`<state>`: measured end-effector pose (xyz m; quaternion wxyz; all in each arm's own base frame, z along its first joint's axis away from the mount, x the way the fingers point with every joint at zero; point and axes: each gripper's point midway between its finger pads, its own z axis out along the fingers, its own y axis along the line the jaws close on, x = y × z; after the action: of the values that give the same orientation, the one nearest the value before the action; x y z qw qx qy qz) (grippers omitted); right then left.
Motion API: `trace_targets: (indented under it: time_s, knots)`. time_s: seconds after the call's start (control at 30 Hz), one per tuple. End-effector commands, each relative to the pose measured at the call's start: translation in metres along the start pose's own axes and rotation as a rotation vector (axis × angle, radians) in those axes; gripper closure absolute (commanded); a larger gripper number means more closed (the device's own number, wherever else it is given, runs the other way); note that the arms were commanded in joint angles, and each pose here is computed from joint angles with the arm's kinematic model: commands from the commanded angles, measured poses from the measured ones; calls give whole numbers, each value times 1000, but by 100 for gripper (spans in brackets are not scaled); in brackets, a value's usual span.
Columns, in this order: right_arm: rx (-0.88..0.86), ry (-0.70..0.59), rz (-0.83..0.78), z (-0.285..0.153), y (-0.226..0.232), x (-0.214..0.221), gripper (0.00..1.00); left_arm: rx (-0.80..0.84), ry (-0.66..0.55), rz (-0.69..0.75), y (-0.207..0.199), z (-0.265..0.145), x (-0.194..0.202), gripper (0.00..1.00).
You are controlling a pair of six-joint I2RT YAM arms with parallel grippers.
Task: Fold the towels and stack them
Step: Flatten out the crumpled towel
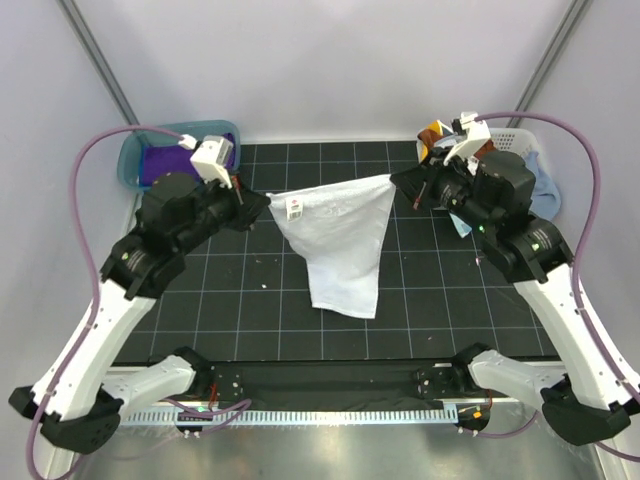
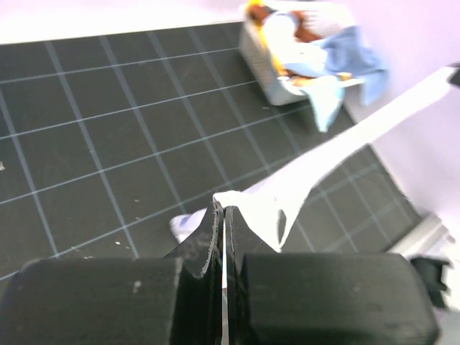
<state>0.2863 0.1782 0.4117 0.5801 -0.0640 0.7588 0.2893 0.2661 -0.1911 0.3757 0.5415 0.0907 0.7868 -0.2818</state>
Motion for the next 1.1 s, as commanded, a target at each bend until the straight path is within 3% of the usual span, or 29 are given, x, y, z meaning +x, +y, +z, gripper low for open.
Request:
trace_targets:
  time_s: [0.0, 0.37, 1.07]
  knots:
    - [-66, -5, 0, -24, 17, -8, 99, 66, 9, 30, -13, -27, 0, 100]
    - [-195, -64, 2, -76, 50, -35, 99, 213, -66, 25, -46, -80, -27, 100]
    - [-375, -144, 34, -114, 96, -81, 99, 371, -185, 30, -86, -134, -77, 100]
